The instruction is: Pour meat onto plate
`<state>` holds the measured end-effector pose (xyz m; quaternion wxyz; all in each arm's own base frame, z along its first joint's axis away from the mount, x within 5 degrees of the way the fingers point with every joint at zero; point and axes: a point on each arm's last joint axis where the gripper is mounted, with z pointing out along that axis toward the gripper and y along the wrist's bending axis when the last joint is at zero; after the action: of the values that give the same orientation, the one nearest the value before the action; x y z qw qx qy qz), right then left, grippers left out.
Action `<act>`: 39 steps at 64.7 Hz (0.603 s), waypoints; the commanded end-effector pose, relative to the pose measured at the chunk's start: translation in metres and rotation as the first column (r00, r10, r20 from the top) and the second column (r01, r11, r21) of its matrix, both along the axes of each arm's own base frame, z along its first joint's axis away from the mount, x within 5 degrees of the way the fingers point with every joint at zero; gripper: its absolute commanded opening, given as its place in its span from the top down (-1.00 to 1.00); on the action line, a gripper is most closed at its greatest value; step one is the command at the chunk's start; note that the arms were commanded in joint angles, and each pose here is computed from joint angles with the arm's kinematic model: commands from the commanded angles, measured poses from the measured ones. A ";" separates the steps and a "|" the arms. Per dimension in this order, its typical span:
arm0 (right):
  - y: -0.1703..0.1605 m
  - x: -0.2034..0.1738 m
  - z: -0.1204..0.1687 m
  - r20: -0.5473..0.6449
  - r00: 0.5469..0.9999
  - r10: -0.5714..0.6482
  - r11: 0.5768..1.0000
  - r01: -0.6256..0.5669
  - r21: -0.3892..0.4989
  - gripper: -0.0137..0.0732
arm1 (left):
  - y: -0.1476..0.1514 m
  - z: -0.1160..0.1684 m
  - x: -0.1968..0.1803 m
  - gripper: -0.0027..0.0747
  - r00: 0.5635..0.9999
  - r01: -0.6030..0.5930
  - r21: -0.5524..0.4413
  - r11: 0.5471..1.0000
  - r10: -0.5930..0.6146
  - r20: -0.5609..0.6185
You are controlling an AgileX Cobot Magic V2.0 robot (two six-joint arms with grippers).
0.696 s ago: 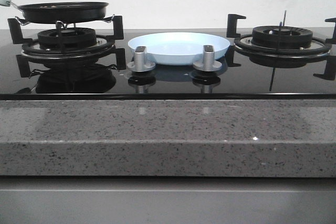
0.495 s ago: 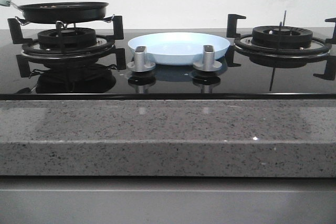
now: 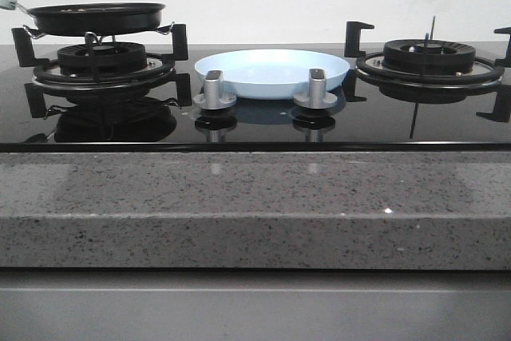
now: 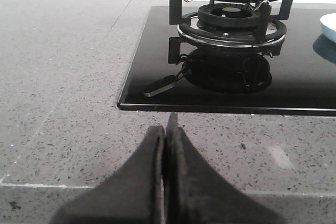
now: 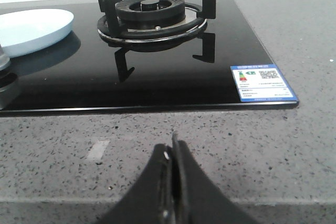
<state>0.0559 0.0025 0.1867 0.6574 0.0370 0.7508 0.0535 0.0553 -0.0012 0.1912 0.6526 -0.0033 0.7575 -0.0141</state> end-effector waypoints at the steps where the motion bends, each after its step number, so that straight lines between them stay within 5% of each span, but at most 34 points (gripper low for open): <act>1: -0.001 -0.001 0.010 0.104 0.995 -0.012 1.000 0.013 -0.008 0.82 | 0.000 0.007 0.000 0.98 0.996 -0.002 -0.018 1.000 0.004 0.094; 39: -0.001 -0.001 0.010 0.104 0.995 -0.012 1.000 0.013 -0.008 0.82 | 0.000 0.008 0.000 0.98 0.994 -0.005 0.008 1.000 0.004 0.113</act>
<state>0.0559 0.0025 0.1867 0.6574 0.0370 0.7508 0.0535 0.0555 -0.0008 0.1922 0.6569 0.0028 0.7539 -0.0054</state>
